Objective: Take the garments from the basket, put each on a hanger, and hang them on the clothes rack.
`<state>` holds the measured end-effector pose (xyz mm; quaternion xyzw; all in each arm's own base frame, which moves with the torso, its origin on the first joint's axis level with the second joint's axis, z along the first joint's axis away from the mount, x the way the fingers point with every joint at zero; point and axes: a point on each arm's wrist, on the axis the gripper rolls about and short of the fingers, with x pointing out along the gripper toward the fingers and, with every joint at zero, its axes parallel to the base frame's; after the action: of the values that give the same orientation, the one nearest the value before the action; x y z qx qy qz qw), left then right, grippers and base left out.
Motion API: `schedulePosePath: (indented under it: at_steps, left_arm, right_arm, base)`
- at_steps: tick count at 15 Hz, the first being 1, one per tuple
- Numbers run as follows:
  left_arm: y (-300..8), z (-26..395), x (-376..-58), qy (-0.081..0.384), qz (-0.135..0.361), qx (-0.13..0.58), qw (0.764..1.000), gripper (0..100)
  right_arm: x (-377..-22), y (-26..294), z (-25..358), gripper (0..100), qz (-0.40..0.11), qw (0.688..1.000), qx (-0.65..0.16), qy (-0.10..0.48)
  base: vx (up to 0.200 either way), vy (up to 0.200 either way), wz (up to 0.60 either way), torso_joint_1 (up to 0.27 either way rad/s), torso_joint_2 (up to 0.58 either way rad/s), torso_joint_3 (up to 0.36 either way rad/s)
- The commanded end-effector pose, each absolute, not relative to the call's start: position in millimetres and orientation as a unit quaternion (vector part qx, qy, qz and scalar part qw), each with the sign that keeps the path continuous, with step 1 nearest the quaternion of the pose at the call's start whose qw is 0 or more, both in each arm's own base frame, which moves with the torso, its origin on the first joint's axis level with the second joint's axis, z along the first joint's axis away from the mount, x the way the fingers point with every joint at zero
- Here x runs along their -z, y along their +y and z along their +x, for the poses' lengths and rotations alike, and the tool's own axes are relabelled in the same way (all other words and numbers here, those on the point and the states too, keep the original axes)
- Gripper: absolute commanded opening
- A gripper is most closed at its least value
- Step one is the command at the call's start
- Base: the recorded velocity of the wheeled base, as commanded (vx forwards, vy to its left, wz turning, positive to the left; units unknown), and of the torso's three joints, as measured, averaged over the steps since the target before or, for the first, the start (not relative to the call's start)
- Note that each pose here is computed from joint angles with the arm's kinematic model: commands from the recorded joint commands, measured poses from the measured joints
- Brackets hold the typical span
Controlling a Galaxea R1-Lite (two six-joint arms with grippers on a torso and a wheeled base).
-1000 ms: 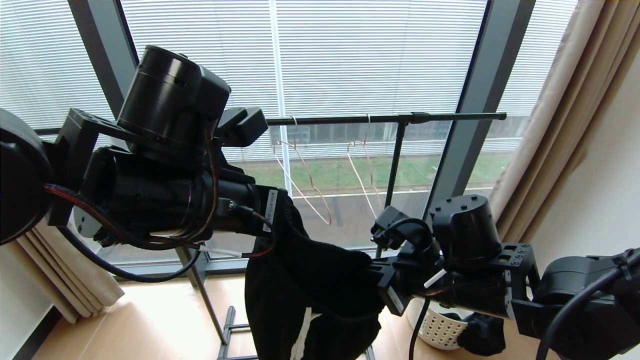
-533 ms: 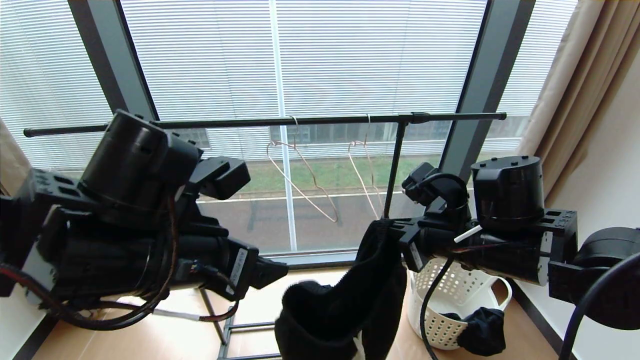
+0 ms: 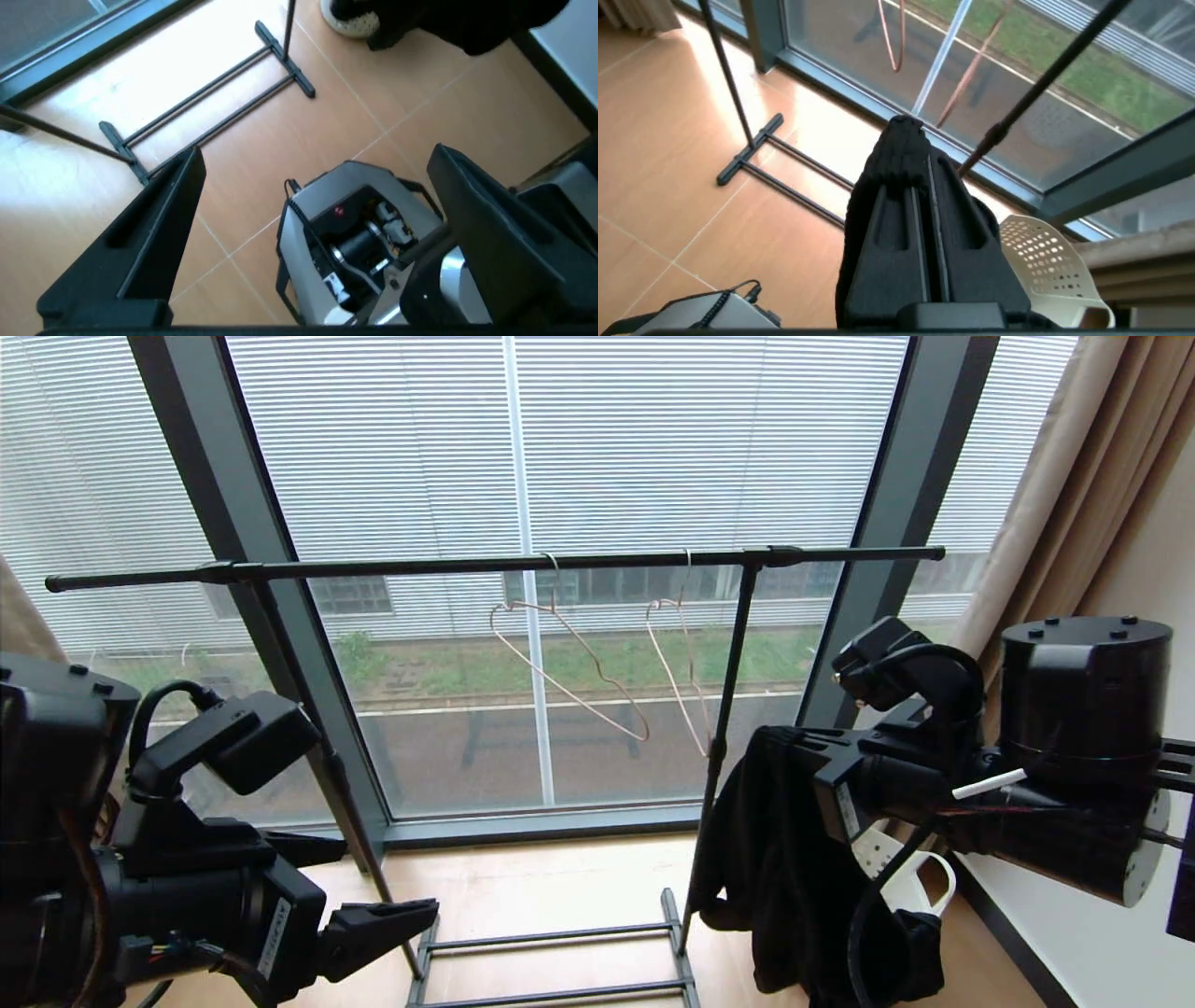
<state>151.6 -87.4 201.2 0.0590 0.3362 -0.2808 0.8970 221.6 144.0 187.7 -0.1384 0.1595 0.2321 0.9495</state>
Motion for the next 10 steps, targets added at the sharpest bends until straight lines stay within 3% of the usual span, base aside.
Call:
schedulePosePath:
  at_steps: [1,6,10]
  left_arm:
    - [-84,154,-197,0.337,0.047,0.268,0.901,100]
    - [-107,199,-182,0.309,0.029,0.194,0.931,100]
    - [-121,217,-165,0.312,0.034,0.197,0.929,100]
  right_arm:
    - [-198,139,215,0,-0.134,0.955,-0.222,0.141]
    - [-203,130,228,0,-0.163,0.962,-0.168,0.139]
    - [-207,103,217,0,-0.289,0.934,-0.134,0.158]
  base:
    - [0.000,0.000,0.00,0.000,0.00,0.000]
    - [0.000,0.000,0.00,0.000,0.00,0.000]
    - [0.000,0.000,0.00,0.000,0.00,0.000]
